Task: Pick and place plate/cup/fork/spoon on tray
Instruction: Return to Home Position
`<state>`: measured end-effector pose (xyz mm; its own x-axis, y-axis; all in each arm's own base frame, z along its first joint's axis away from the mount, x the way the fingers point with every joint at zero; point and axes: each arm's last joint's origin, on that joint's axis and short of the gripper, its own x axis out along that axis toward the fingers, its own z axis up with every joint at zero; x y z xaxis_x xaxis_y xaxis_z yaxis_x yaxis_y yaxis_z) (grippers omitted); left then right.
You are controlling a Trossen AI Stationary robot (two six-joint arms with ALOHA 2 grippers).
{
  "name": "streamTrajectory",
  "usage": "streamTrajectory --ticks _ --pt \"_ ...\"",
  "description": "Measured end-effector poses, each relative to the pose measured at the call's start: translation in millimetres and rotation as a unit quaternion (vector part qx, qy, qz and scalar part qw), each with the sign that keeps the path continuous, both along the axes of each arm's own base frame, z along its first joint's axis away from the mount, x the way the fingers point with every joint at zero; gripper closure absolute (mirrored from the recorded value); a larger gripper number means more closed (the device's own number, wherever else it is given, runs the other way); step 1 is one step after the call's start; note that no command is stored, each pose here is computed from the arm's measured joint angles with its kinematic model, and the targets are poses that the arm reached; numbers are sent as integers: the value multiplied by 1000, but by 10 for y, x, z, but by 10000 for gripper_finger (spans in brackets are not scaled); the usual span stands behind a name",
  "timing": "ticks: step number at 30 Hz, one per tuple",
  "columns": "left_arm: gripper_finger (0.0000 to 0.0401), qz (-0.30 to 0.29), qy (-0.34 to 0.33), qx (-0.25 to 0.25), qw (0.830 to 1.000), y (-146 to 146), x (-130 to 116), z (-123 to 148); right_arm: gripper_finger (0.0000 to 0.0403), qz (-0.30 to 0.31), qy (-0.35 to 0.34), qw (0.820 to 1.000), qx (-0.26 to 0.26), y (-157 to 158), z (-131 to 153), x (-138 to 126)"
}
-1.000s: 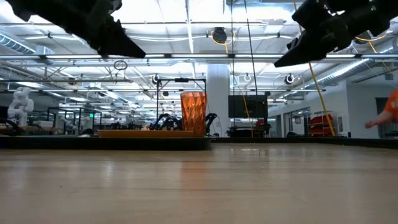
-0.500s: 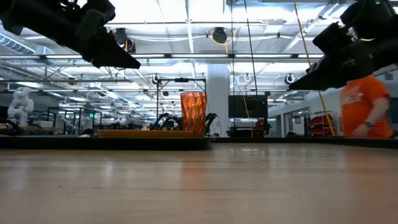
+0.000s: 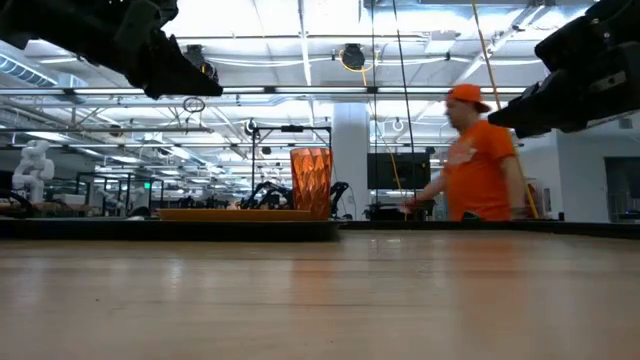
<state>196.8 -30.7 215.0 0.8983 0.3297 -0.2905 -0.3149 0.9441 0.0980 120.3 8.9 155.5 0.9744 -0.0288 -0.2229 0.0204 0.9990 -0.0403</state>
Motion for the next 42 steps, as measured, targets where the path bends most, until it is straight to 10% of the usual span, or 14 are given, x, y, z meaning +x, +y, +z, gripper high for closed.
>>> streamTrajectory --ticks 42 --pt "396 -44 -44 33 998 60 -325 294 403 65 -107 992 0 18 120 -244"
